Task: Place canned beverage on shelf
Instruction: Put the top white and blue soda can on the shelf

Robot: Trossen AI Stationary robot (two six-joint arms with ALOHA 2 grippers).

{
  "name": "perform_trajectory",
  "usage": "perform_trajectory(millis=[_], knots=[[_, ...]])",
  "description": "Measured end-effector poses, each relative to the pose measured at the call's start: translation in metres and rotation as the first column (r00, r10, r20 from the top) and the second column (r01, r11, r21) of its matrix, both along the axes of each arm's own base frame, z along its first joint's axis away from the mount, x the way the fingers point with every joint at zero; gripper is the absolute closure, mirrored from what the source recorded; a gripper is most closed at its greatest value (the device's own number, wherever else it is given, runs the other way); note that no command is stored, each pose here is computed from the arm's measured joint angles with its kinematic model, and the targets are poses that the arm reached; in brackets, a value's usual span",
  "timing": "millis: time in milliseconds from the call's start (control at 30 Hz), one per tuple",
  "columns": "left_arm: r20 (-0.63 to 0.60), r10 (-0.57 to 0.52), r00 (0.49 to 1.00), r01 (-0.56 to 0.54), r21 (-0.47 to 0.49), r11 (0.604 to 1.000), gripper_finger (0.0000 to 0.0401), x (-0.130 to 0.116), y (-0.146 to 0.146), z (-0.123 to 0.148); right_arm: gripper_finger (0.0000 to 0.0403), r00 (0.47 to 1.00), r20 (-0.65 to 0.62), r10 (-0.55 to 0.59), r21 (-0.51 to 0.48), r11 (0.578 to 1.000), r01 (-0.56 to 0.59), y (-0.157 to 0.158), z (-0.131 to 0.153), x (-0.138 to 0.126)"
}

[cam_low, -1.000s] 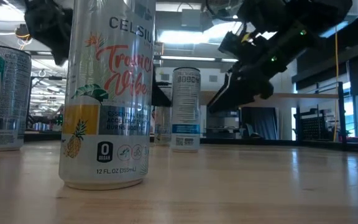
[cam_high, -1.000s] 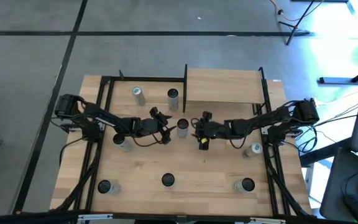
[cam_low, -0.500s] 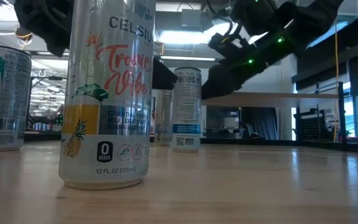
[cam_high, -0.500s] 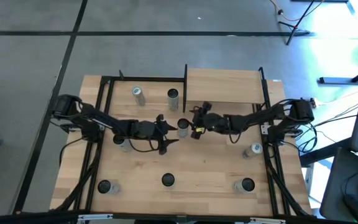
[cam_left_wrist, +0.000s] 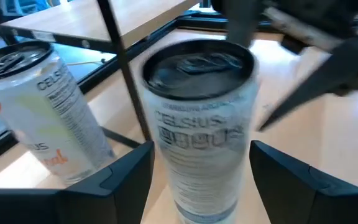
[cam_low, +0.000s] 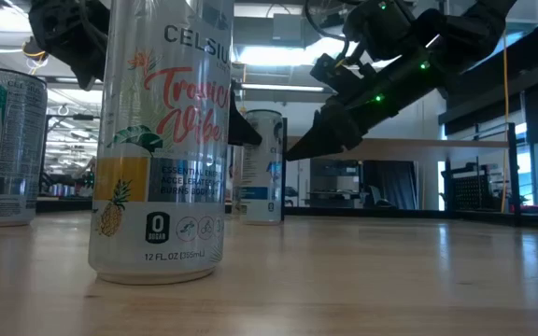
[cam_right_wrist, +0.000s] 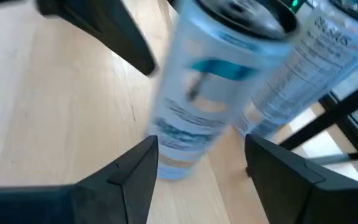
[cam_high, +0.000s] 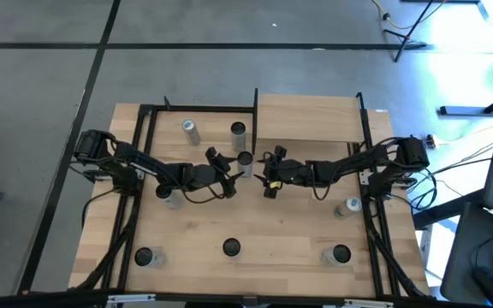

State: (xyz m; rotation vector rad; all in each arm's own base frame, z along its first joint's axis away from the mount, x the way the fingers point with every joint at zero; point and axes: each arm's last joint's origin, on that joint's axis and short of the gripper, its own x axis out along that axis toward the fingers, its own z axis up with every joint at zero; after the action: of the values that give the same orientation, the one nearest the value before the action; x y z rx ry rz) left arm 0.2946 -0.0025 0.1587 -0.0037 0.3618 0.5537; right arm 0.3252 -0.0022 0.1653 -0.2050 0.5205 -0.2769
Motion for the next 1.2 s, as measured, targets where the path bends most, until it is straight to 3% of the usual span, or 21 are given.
perform_trajectory(millis=[167, 333, 533, 800, 1200], knots=[[-0.032, 0.003, 0.999, -0.003, 0.001, 1.000, 0.0154, -0.001, 0.002, -0.002, 0.0172, 0.999, -0.003, 0.046, -0.005, 0.999, -0.046, 0.006, 0.000, 0.000], [-0.100, -0.037, 0.994, 0.041, 0.034, 0.999, 0.0154, -0.004, -0.002, -0.003, 0.0172, 0.999, -0.038, 0.001, -0.053, 0.999, -0.003, 0.004, -0.002, -0.002], [-0.131, -0.075, 0.989, 0.082, 0.050, 0.995, 0.0154, -0.015, -0.010, 0.012, 0.0172, 0.980, -0.013, -0.197, -0.180, 0.965, 0.192, -0.011, 0.002, -0.003], [-0.153, -0.074, 0.985, 0.082, 0.047, 0.996, 0.0154, -0.017, -0.009, 0.011, 0.0172, 0.982, 0.097, -0.165, -0.070, 0.983, 0.172, -0.039, -0.003, 0.007], [-0.193, -0.009, 0.981, 0.015, 0.030, 0.999, 0.0154, -0.011, 0.007, -0.006, 0.0172, 0.986, 0.142, -0.090, -0.047, 0.994, 0.098, -0.024, -0.009, 0.014]])
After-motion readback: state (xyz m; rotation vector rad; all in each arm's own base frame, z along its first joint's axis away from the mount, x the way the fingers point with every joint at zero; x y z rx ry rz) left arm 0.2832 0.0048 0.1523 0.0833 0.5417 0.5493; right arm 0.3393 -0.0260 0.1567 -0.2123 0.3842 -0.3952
